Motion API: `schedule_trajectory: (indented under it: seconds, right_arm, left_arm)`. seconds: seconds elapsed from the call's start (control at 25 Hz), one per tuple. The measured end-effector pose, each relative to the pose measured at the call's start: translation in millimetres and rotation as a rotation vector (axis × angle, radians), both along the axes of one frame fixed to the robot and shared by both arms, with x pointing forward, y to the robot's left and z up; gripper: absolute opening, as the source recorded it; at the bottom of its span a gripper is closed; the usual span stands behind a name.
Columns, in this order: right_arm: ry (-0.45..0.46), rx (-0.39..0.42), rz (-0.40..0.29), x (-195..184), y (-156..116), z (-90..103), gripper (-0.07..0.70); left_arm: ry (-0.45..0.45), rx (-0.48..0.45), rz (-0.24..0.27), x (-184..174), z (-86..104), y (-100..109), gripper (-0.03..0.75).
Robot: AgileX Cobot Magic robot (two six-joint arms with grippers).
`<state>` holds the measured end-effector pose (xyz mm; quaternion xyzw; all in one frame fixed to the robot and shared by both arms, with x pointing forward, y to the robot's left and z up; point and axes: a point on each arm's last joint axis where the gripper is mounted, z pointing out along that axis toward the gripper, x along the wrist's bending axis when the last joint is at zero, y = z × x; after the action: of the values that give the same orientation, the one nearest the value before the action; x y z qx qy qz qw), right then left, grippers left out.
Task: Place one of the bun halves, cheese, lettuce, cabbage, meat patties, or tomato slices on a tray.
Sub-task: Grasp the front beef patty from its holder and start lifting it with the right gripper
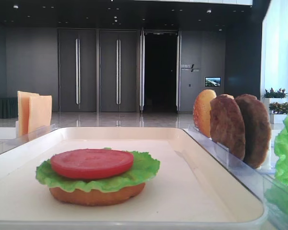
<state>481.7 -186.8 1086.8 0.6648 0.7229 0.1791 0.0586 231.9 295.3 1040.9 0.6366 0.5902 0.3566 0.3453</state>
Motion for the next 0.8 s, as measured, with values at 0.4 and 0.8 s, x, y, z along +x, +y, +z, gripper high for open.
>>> schedule_trajectory:
  seconds: [0.4, 0.8]
  right_arm:
    - [0.075, -0.05, 0.112, 23.2, 64.2, -22.1, 0.534]
    - [0.121, -0.077, 0.136, 37.1, 85.4, -40.5, 0.534]
  left_arm:
    - [0.0, 0.0, 0.0, 0.0, 0.0, 0.0, 0.0]
    - [0.0, 0.0, 0.0, 0.0, 0.0, 0.0, 0.0]
